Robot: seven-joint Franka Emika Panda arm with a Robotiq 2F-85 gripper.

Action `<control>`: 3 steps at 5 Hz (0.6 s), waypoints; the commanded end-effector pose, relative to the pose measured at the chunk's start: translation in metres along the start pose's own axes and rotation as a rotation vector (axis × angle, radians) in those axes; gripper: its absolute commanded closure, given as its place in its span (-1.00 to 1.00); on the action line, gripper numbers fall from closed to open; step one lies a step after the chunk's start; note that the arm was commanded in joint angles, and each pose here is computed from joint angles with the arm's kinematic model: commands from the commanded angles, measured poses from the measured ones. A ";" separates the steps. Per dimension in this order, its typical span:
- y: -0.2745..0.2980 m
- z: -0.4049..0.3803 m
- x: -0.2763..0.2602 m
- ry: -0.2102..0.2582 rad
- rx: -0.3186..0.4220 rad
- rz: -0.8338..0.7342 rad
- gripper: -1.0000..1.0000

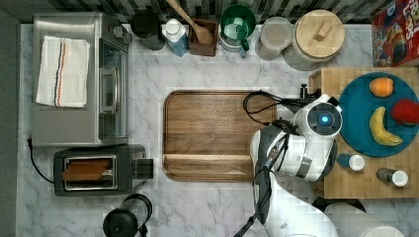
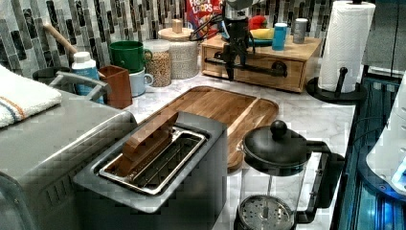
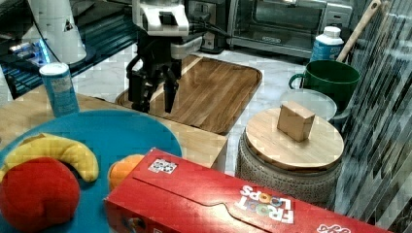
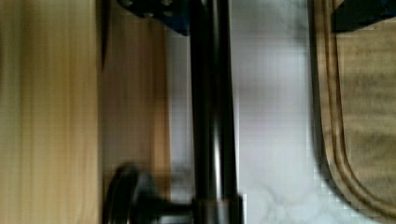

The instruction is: Open the drawer.

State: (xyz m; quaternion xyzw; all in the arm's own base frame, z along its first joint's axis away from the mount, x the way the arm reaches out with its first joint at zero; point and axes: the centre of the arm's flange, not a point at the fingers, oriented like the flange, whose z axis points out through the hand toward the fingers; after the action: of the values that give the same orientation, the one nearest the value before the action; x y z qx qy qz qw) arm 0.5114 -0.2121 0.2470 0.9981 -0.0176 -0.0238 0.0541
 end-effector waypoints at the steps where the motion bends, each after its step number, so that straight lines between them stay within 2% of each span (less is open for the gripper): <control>1: -0.060 -0.028 0.050 0.039 0.069 -0.152 -1.00; 3: -0.138 -0.039 0.050 0.012 0.131 -0.142 -1.00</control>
State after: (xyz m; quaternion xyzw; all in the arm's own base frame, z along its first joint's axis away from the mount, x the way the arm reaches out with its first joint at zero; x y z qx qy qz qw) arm 0.5184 -0.2211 0.2427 0.9983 -0.0370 -0.0399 0.0191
